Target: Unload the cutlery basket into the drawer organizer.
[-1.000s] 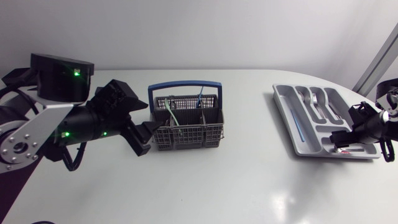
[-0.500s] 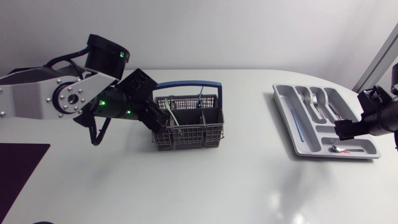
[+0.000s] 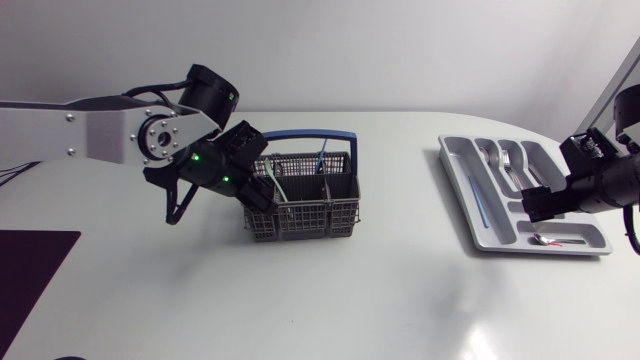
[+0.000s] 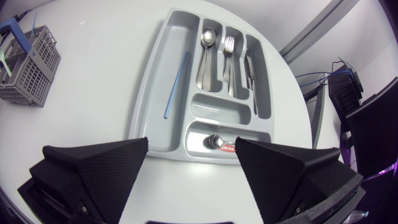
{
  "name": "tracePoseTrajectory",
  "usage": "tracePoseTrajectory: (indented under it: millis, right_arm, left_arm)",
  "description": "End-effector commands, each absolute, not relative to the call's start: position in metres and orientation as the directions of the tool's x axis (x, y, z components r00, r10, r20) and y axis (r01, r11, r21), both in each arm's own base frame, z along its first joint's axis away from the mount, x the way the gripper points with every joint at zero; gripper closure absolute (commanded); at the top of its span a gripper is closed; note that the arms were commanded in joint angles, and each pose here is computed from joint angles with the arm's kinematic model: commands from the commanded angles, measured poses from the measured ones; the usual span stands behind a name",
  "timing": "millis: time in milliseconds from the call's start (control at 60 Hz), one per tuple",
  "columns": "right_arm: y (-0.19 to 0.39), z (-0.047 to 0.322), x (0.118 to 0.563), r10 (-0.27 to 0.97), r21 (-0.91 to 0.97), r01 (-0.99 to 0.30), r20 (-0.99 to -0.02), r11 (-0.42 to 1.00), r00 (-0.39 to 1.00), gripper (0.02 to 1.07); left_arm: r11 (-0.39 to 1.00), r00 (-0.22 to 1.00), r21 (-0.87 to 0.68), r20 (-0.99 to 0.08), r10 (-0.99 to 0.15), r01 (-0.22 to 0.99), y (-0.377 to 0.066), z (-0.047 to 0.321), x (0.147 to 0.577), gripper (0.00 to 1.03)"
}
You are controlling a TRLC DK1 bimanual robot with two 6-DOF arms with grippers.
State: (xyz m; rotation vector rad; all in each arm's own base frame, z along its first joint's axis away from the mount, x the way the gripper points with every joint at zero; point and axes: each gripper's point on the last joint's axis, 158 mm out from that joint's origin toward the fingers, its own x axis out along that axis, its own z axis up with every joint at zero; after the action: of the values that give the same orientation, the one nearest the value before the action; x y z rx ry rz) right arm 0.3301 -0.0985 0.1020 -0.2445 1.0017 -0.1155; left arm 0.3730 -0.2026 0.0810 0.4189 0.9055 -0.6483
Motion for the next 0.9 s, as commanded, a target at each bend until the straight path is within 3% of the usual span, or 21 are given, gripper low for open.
tracePoseTrajectory:
  millis: [0, 150, 317, 500, 600, 883]
  right_arm:
    - [-0.09, 0.091, 0.319, -0.199, -0.24, -0.015, -0.838, 0.971, 0.507, 0.06]
    - [-0.087, 0.091, 0.317, -0.195, -0.239, -0.021, -0.838, 0.971, 0.509, 0.06]
    - [-0.086, 0.091, 0.314, -0.197, -0.245, -0.026, -0.835, 0.969, 0.514, 0.06]
    - [-0.086, 0.093, 0.313, -0.198, -0.248, -0.027, -0.832, 0.968, 0.519, 0.07]
    - [-0.083, 0.094, 0.313, -0.196, -0.25, -0.034, -0.828, 0.968, 0.525, 0.07]
    - [-0.071, 0.104, 0.313, -0.18, -0.257, -0.063, -0.813, 0.964, 0.553, 0.07]
  left_arm:
    - [0.75, 0.439, 0.051, -0.836, -0.33, 0.659, -0.206, 0.078, 0.377, 0.7]
    - [0.753, 0.432, 0.048, -0.842, -0.323, 0.656, -0.208, 0.074, 0.379, 0.79]
    - [0.759, 0.422, 0.04, -0.85, -0.316, 0.65, -0.209, 0.068, 0.381, 0.79]
    - [0.761, 0.414, 0.032, -0.854, -0.316, 0.648, -0.211, 0.065, 0.381, 0.94]
    - [0.768, 0.424, 0.033, -0.848, -0.317, 0.64, -0.209, 0.07, 0.383, 1.0]
    - [0.771, 0.479, 0.009, -0.788, -0.386, 0.637, -0.202, 0.121, 0.376, 1.0]
